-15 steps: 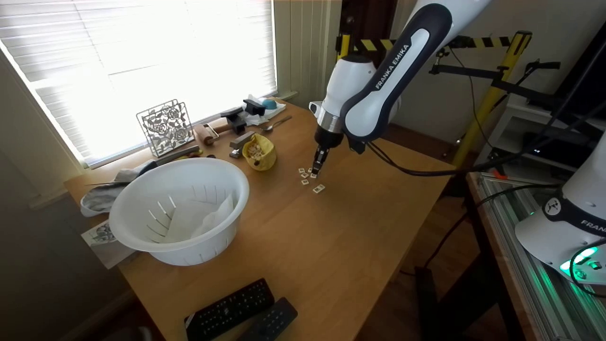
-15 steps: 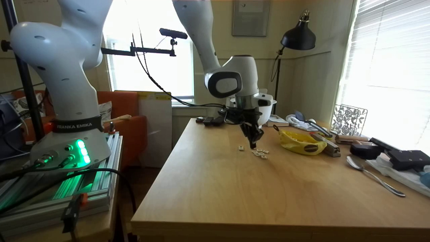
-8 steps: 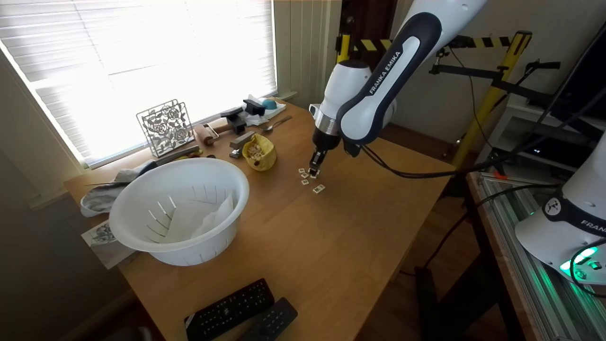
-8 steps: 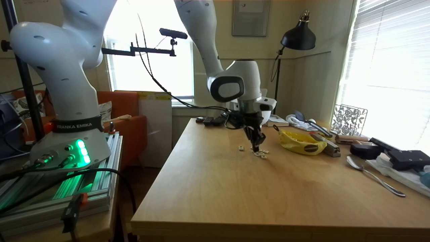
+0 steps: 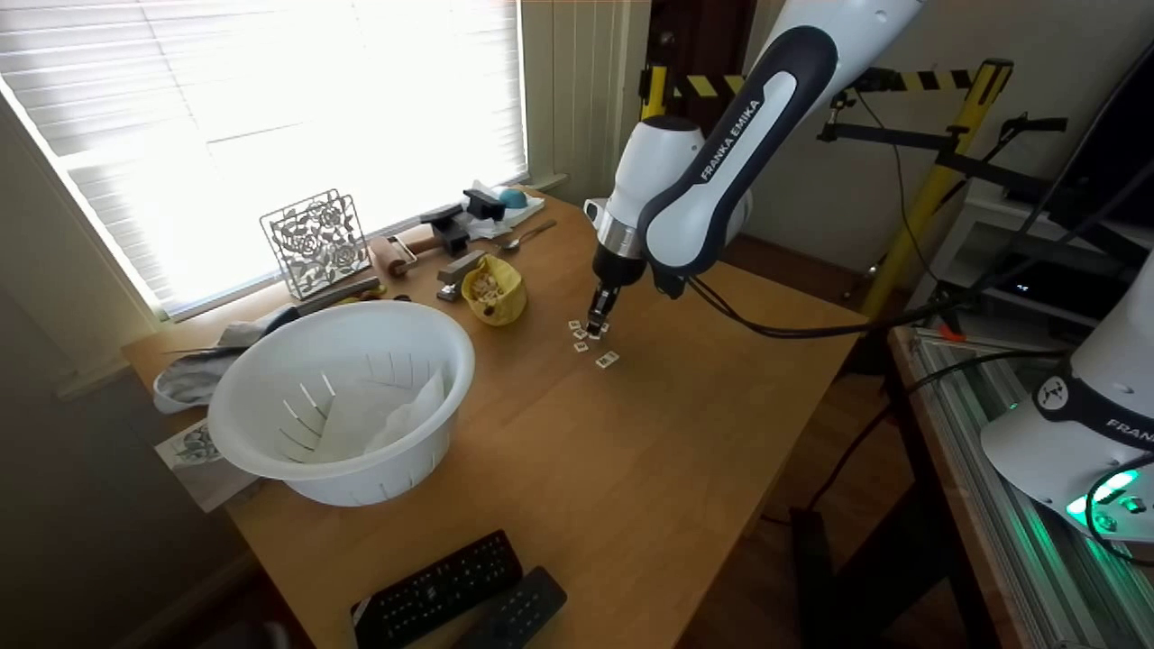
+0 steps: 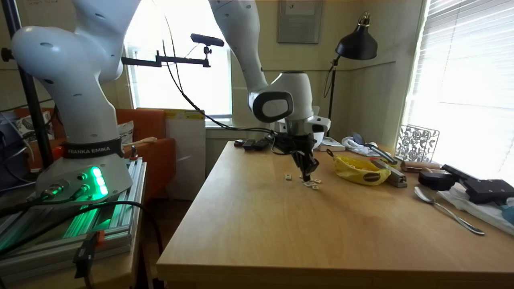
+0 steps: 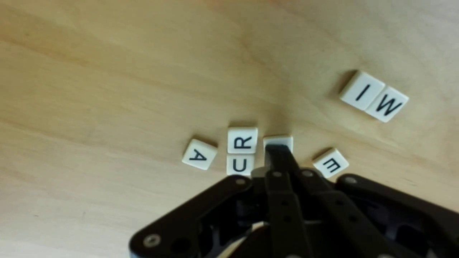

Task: Create the word 'Mice' with the tiles.

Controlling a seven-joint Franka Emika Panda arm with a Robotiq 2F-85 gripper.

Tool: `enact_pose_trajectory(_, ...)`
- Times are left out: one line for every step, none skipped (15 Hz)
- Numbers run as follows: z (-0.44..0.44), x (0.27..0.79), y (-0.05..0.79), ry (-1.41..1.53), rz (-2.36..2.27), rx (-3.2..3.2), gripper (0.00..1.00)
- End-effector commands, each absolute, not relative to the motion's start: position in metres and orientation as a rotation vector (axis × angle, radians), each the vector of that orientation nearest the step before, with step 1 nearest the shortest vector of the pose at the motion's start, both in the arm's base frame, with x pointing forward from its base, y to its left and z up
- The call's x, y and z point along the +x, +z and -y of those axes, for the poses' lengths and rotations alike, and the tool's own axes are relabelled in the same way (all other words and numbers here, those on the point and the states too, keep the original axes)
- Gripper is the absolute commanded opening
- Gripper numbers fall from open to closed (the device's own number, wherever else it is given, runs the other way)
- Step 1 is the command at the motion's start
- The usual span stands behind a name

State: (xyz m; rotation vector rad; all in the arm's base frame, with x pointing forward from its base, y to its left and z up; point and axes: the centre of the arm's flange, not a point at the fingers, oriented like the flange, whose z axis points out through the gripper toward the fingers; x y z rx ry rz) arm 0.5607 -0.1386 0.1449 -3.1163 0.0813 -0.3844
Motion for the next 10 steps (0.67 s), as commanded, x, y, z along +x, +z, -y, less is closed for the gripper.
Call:
enact_pose_trajectory(0.134,0.551,0.134,-0.348,0.111,-3.094,0.0)
enact_pose_trajectory(0.132,0.548,0.134,-0.352,0.162,-3.085,0.0)
enact_pose_trajectory(0.13,0.546,0.134,-0.349,0.217,-3.071,0.0)
enact_pose_trajectory(0.129,0.544,0.134,-0.346,0.265,-3.061,0.0)
enact_pose_trajectory(0.128,0.541,0.133,-0.34,0.309,-3.058,0.0)
enact_pose_trajectory(0.128,0.539,0.133,-0.336,0.347,-3.051,0.0)
enact_pose_trajectory(0.129,0.537,0.132,-0.335,0.376,-3.049,0.0)
enact_pose_trajectory(0.13,0.534,0.133,-0.33,0.405,-3.049,0.0)
enact_pose_trajectory(0.131,0.533,0.133,-0.324,0.437,-3.049,0.0)
enact_pose_trajectory(0.132,0.531,0.132,-0.32,0.461,-3.05,0.0)
